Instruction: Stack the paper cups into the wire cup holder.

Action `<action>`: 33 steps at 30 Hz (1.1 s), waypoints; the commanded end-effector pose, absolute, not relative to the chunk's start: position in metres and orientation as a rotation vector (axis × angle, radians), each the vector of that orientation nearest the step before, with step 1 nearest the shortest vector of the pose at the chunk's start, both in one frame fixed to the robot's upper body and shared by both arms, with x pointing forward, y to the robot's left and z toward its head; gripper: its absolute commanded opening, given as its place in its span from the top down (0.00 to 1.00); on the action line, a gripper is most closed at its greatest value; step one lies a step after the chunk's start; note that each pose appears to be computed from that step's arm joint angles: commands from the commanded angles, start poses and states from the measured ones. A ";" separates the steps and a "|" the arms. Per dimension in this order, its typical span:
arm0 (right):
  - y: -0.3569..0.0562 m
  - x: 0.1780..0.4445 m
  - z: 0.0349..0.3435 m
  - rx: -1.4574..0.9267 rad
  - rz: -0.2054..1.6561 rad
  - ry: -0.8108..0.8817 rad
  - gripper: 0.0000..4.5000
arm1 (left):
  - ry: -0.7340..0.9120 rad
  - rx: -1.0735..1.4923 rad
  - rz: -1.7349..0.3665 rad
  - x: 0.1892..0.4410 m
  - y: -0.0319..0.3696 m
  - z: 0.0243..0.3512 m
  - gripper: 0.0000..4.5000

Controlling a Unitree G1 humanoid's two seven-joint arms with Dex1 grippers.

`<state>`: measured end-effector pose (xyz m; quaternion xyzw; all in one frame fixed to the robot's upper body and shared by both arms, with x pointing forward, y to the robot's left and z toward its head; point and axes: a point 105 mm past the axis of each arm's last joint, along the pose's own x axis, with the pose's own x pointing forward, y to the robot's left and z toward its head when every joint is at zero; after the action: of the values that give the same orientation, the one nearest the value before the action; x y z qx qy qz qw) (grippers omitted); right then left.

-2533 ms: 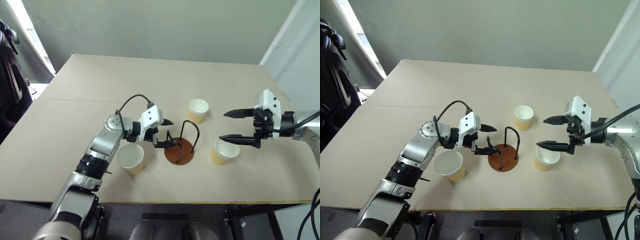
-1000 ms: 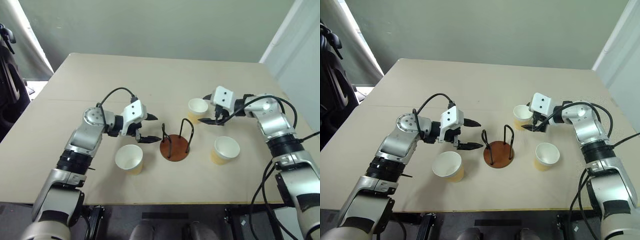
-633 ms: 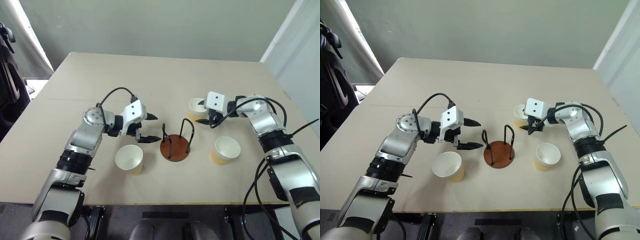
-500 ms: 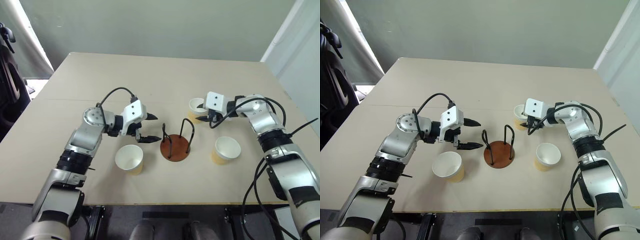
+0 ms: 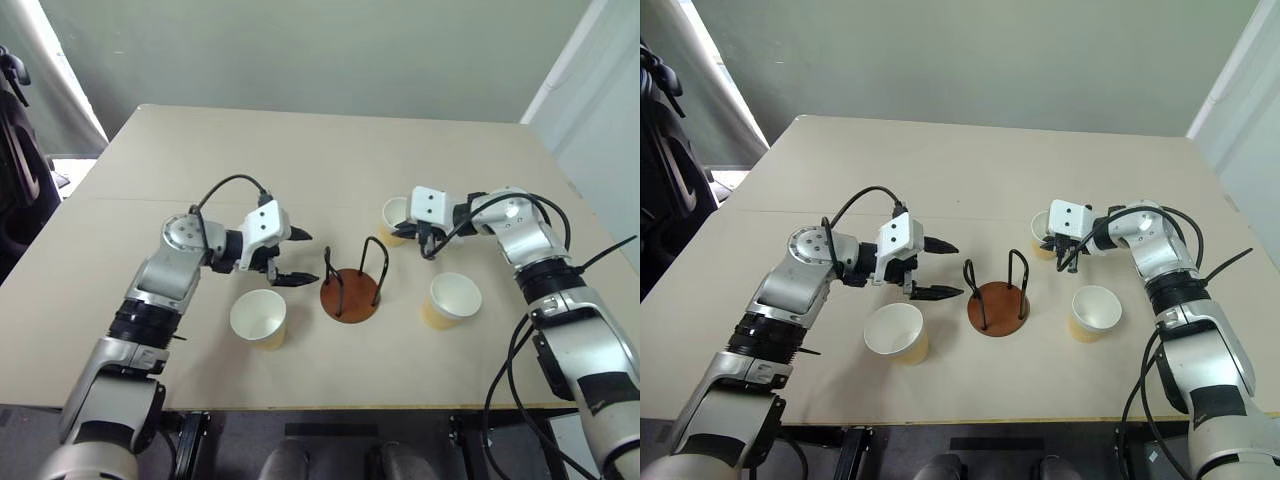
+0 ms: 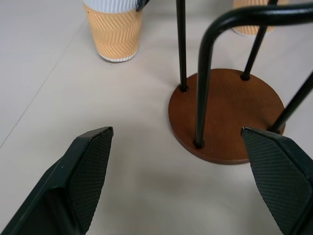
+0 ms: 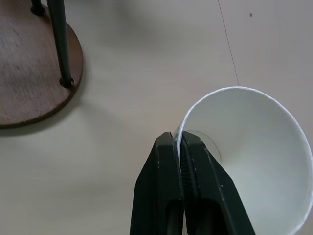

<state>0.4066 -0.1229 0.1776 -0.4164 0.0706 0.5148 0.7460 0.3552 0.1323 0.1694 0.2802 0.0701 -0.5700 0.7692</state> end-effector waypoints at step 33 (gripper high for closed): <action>-0.081 0.282 0.320 -0.399 1.406 -0.071 0.99 | 0.082 0.473 -1.313 0.309 0.151 0.261 0.00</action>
<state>0.2898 -0.0824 0.3091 -0.1791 -0.0095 0.6392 0.7478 0.3161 0.1501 0.2499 0.2013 0.0533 -0.6024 0.7706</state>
